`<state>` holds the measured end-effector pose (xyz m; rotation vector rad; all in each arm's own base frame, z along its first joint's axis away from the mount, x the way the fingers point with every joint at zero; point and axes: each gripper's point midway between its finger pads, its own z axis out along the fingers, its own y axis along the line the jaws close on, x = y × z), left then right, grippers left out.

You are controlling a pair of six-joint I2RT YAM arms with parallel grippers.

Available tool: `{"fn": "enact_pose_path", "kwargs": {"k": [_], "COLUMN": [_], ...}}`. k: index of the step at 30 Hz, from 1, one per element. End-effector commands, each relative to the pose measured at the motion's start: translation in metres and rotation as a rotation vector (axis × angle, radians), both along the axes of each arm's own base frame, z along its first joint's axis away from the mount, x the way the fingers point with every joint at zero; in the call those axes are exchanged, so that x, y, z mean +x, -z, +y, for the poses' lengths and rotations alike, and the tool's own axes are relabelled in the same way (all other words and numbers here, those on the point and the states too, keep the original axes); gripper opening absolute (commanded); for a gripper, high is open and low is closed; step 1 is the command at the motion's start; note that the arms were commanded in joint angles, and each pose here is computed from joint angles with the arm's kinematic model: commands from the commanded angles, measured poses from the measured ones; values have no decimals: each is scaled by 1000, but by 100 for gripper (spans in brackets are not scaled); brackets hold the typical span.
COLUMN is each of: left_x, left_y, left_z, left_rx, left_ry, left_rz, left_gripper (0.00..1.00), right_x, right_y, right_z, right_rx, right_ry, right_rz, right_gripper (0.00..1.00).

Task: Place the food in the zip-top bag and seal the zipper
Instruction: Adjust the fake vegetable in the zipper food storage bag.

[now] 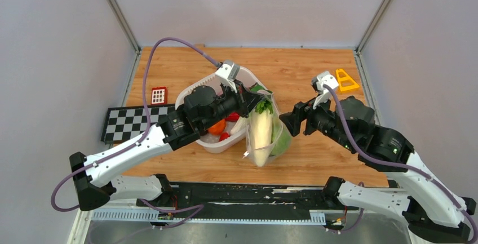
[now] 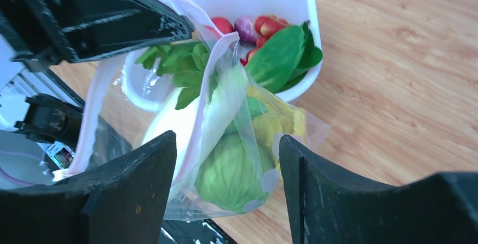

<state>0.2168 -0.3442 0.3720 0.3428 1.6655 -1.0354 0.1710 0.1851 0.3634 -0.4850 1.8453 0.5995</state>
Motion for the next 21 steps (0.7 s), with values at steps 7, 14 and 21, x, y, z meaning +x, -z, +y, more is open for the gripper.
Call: {"fn": "enact_pose_path", "kwargs": {"k": [7,14,21], "left_x": [2,11,-4], "left_y": [-52,-40,-21], "left_z": [-4,-8,-51], "left_rx": [-140,-64,29], "left_ry": [9,-17,151], "left_rz": [-76,-60,-53], "left_gripper": [0,0,0], "right_x": [13,7,15], "right_y": [31,3,-8], "right_z": [34,25,16], "right_rx": [3,67,208], "right_ry": [6,-2,113], "right_rz": [115,64,70], "right_gripper": [43,0,0]}}
